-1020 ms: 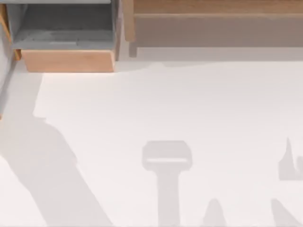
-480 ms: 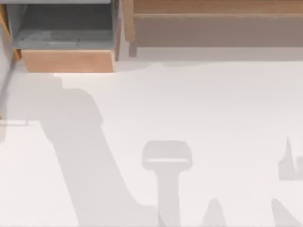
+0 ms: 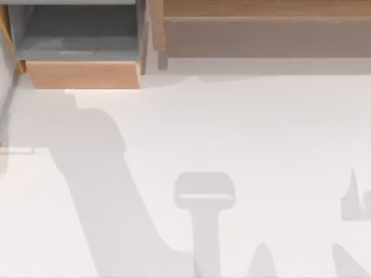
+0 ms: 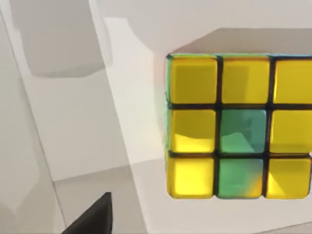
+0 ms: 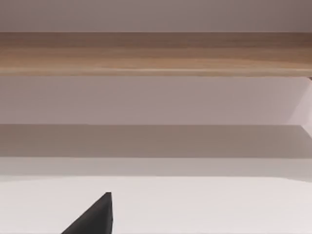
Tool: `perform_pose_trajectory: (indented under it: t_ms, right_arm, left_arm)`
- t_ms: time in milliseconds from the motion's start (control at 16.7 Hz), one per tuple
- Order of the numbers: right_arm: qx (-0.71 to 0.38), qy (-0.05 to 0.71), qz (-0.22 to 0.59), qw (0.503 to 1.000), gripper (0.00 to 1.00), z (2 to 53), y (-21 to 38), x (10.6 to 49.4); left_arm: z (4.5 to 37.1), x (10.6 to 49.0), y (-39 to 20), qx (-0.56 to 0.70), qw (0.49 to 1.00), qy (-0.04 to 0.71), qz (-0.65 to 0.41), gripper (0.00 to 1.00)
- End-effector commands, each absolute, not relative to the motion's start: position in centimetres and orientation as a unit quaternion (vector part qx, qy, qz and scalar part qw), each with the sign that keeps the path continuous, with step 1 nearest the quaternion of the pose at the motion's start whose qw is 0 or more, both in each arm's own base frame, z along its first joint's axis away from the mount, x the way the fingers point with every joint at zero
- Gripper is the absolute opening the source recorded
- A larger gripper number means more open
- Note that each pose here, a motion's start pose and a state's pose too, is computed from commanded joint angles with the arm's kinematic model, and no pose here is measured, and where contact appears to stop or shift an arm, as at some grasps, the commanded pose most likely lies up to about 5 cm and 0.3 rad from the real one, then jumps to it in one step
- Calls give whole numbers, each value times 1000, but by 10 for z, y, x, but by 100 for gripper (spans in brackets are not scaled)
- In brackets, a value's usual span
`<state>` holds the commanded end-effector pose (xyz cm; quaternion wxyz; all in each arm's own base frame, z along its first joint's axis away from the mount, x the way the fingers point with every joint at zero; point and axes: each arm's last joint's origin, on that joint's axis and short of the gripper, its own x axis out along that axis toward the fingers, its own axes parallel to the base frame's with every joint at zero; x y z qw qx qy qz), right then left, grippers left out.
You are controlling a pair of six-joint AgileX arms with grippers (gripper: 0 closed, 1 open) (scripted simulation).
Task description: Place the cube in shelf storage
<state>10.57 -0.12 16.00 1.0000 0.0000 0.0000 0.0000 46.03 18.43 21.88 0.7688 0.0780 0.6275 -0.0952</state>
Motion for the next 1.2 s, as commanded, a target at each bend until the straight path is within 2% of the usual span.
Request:
perform_pose_trajectory:
  t_ms: [240, 540, 900, 1200]
  right_arm:
    - [0, 0, 0, 1000, 100, 160, -1, 106]
    - [0, 0, 0, 1000, 100, 160, -1, 106]
    - [0, 0, 0, 1000, 100, 160, -1, 106]
    - [0, 0, 0, 1000, 100, 160, -1, 106]
  left_arm:
    - [210, 460, 181, 77, 768, 629, -95, 100]
    - [164, 478, 181, 78, 767, 629, -96, 100]
    - [160, 482, 179, 78, 768, 628, -95, 100]
    - [160, 482, 179, 78, 768, 628, -95, 62]
